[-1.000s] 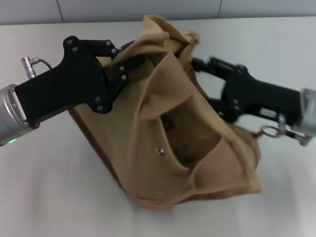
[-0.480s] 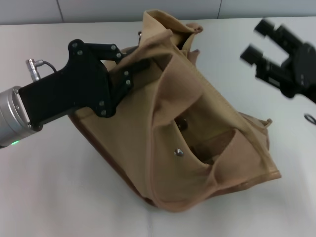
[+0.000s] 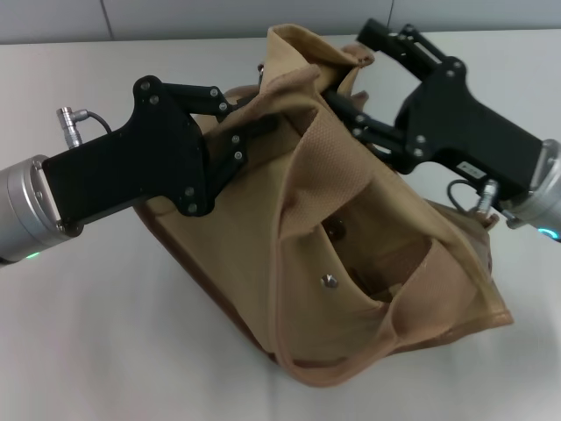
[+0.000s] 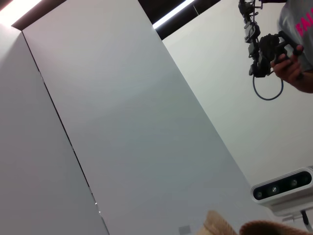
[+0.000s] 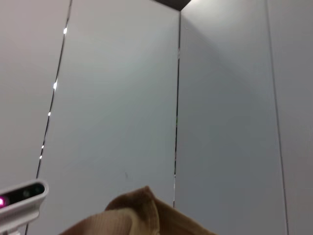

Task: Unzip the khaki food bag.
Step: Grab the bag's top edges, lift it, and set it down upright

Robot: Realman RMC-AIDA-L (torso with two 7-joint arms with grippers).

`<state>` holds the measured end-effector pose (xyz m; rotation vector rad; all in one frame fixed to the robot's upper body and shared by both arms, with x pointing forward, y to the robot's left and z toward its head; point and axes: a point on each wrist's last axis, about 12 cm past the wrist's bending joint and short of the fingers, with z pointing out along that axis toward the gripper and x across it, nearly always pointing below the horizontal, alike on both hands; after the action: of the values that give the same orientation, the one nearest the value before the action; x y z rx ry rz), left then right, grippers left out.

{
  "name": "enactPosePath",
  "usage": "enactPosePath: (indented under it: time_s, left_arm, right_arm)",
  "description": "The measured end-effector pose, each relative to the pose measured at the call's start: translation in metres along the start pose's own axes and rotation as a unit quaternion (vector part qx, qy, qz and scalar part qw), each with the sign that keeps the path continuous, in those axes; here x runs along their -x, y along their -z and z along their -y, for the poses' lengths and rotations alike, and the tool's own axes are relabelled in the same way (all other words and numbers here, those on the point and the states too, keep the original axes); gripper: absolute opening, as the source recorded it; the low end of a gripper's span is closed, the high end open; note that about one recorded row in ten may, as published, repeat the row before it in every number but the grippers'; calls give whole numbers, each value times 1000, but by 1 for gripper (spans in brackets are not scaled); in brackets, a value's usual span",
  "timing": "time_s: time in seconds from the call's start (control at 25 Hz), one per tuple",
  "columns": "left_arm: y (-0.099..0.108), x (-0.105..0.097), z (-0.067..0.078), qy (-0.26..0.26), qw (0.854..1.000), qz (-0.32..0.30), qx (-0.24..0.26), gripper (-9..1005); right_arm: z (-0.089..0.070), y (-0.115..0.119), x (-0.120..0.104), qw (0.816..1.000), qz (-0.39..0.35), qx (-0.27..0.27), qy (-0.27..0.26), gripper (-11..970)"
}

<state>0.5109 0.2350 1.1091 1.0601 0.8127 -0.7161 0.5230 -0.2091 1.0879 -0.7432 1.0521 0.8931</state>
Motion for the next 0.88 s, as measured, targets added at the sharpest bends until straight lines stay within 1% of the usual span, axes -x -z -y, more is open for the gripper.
enactPosePath:
  time_s: [0.16, 0.2, 0.32, 0.44, 0.48, 0.68, 0.8, 0.88]
  left_arm:
    - [0, 0, 1, -2, 1000, 1, -3, 80]
    - [0, 0, 1, -3, 1000, 1, -4, 80]
    - [-1, 0, 1, -4, 1000, 1, -7, 80]
    - [0, 1, 0, -5, 1000, 1, -9, 80]
    - [0, 1, 0, -5, 1000, 1, -9, 80]
    - [-1, 1, -2, -8, 1000, 2, -7, 80]
    - [-3, 1, -3, -10, 1000, 1, -7, 80]
    - [-3, 1, -3, -10, 1000, 1, -7, 80]
  right_arm:
    - [1, -10, -5, 1000, -24, 16, 6, 847]
    - [1, -14, -7, 999, -41, 34, 0, 847]
    - [1, -13, -8, 997, -54, 49, -8, 847]
    - [-5, -2, -5, 994, -75, 83, -18, 848]
    - [-5, -2, -5, 994, -75, 83, -18, 848]
    - [-12, 19, 3, 992, -88, 92, -10, 847]
    - [-12, 33, 9, 989, -109, 104, -15, 846]
    - [-12, 36, 10, 987, -115, 109, -14, 845]
